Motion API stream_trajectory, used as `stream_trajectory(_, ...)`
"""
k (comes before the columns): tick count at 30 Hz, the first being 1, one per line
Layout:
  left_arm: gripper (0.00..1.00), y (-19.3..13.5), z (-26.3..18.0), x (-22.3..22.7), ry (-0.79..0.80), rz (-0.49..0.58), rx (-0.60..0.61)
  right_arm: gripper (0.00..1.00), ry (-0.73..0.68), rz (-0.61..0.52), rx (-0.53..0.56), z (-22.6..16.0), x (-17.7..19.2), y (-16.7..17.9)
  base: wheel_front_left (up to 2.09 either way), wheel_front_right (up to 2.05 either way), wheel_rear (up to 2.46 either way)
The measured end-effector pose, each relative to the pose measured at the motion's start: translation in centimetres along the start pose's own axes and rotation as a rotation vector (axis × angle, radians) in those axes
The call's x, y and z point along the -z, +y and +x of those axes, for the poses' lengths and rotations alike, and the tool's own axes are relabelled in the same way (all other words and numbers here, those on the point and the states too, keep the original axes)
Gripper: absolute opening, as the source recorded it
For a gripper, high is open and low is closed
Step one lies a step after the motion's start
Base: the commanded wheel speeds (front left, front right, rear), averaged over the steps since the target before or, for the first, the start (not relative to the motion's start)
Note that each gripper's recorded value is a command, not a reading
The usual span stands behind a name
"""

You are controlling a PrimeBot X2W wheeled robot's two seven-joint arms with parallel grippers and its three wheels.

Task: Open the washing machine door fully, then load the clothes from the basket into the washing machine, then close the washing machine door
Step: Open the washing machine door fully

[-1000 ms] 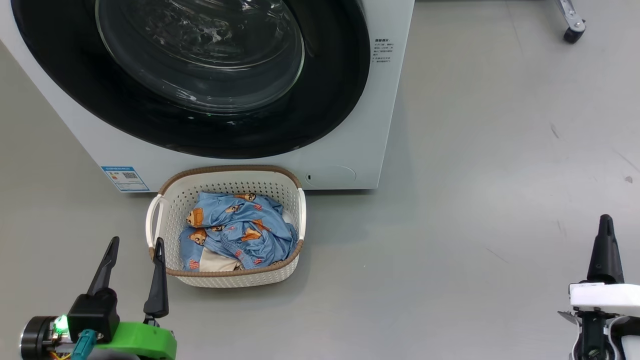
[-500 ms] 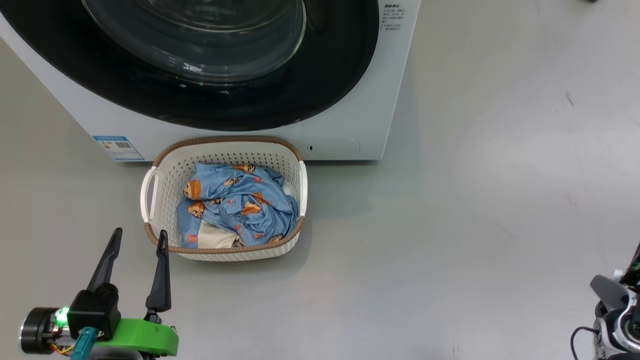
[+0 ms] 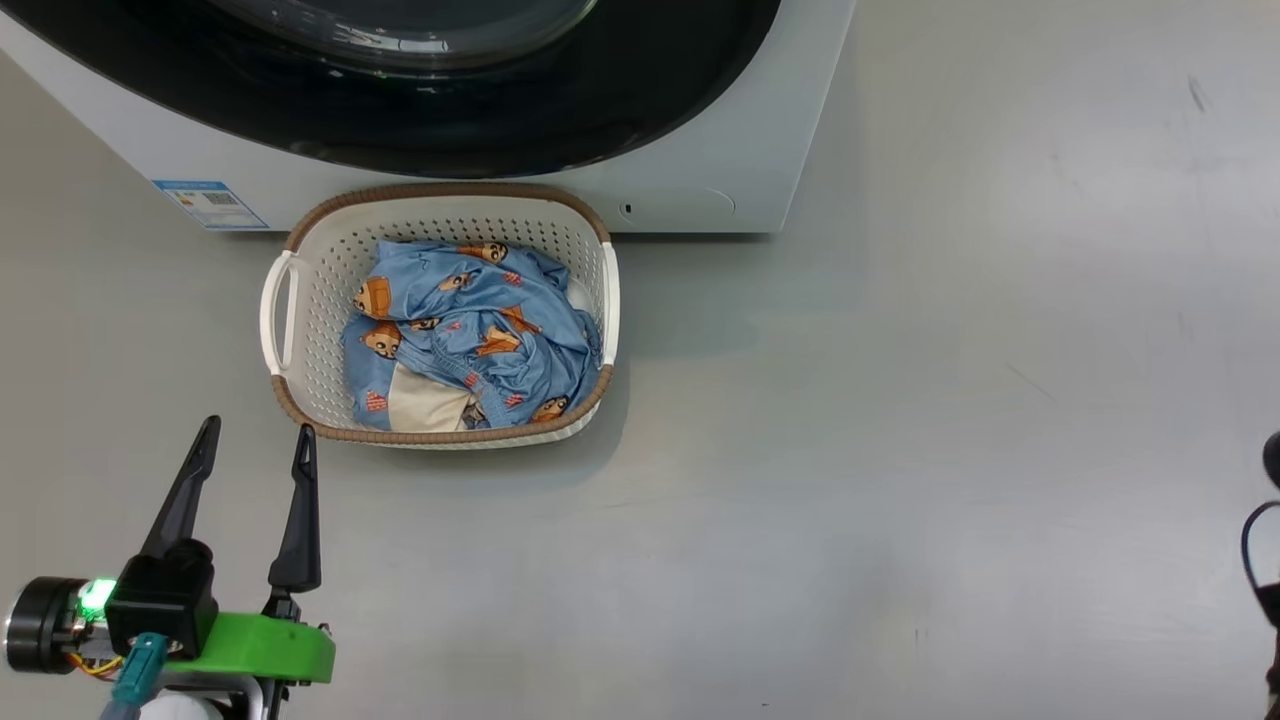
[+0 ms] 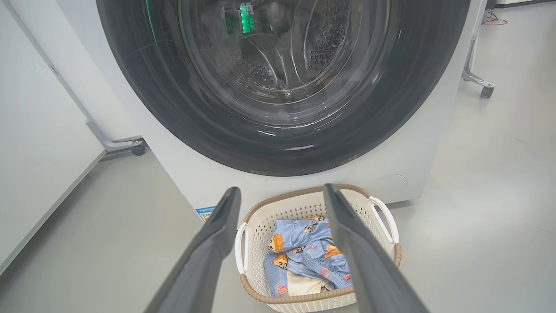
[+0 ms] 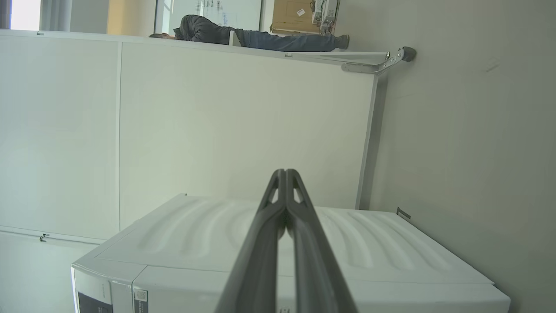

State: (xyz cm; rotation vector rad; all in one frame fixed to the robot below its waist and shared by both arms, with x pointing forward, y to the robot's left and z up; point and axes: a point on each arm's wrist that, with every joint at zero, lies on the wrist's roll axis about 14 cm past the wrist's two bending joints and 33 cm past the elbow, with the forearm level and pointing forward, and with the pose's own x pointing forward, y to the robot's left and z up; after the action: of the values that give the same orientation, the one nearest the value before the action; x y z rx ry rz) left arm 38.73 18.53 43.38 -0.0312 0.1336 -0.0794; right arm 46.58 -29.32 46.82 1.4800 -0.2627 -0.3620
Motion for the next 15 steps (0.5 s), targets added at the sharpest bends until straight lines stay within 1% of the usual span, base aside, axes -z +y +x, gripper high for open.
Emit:
stream_trajectory(4,1.00,-0.2,0.8,0.7,0.016,0.005,0.016,0.00,0.029,-0.001,-0.056,2.5,0.5,1.6,0.00,0.00,0.00)
stream_trajectory(8,1.00,-0.2,1.4,1.3,0.031,0.003,0.018,0.00,0.057,-0.013,-0.091,4.5,1.1,2.4,0.00,0.00,0.00)
stream_trajectory(12,1.00,0.2,1.6,2.1,0.054,0.005,0.005,0.00,0.101,0.017,-0.108,5.9,2.6,2.7,0.00,0.00,0.00)
stream_trajectory(15,1.00,0.8,1.7,2.7,0.072,0.012,-0.008,0.00,0.165,0.020,-0.114,6.8,4.7,2.6,0.00,0.00,0.00)
